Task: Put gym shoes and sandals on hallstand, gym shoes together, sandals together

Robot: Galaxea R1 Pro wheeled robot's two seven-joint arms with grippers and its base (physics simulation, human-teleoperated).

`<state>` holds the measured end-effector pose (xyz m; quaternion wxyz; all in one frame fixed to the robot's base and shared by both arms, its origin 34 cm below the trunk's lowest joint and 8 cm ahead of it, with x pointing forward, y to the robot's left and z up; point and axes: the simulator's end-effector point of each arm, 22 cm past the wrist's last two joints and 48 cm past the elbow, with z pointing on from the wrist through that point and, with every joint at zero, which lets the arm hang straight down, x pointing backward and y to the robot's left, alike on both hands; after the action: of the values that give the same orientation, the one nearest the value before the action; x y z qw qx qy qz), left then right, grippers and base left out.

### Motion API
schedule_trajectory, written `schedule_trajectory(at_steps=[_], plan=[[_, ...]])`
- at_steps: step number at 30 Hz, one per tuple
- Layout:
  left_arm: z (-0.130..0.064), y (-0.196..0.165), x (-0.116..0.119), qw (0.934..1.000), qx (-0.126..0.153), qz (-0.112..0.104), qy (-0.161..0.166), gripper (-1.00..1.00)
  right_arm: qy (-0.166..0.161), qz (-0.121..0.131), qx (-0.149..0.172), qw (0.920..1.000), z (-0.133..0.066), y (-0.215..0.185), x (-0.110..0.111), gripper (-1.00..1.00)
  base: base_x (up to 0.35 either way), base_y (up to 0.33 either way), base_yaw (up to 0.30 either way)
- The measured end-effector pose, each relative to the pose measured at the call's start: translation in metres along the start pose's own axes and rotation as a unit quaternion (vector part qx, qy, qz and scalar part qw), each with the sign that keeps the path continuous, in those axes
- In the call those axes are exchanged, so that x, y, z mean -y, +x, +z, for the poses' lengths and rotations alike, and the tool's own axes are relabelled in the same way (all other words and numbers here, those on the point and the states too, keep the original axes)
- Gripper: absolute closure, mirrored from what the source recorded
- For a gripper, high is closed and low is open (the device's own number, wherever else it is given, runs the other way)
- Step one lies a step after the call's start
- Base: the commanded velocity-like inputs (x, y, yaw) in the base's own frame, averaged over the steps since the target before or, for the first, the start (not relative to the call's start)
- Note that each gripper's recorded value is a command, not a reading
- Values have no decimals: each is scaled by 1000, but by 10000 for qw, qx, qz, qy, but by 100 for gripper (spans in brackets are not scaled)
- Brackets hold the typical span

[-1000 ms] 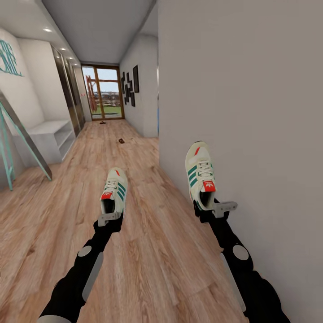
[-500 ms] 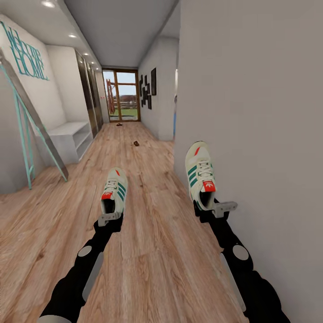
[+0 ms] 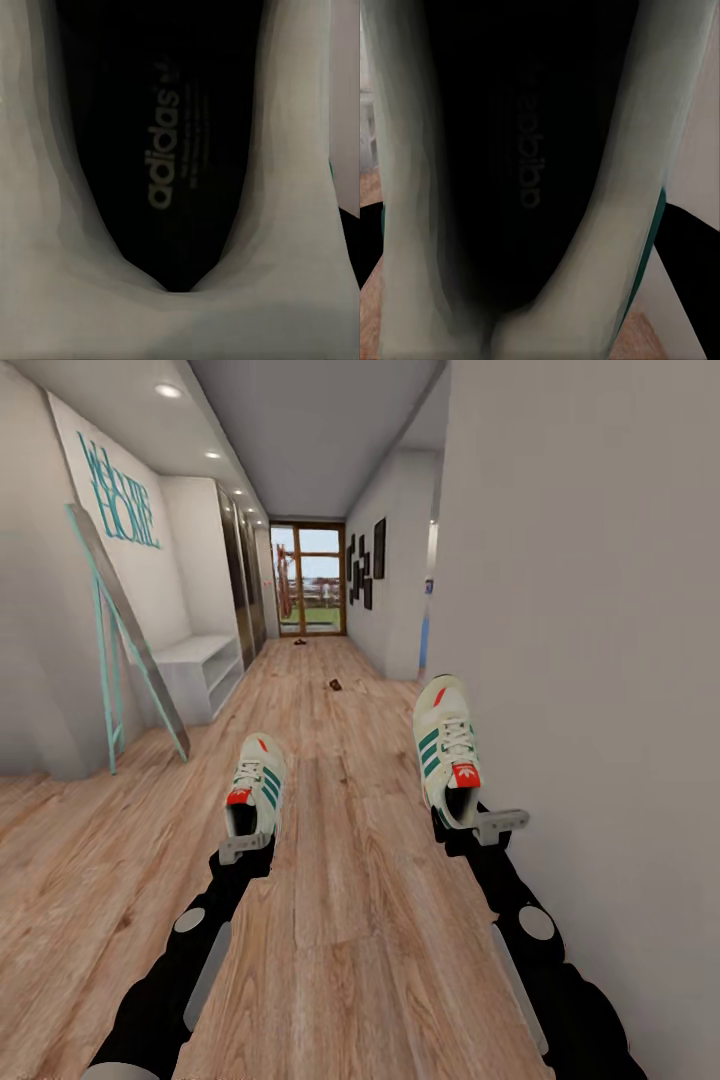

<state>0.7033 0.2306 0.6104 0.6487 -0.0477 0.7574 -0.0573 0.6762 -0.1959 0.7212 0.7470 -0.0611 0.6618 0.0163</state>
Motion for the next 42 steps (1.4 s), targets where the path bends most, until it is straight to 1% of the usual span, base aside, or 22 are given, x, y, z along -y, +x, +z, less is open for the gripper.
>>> schedule_trajectory(at_steps=[5,11,18,24,42], plan=[[-2,8,-1,10000,26,1,4,100,2,-3,24,10000,-5,8,-1,100,0,0,187],[-4,21,-3,10000,33,-1,6,100,3,-4,37,10000,-10,19,-2,100,0,0,22],[-4,21,-2,10000,34,-9,10,100,3,-4,34,10000,-10,20,-2,100,16,-3,19],[-4,21,0,10000,36,-21,20,100,2,-4,39,10000,-10,19,-2,100,227,-155,234],[-4,23,4,10000,18,-61,40,100,1,-1,34,10000,-10,19,-2,100,268,-221,291]])
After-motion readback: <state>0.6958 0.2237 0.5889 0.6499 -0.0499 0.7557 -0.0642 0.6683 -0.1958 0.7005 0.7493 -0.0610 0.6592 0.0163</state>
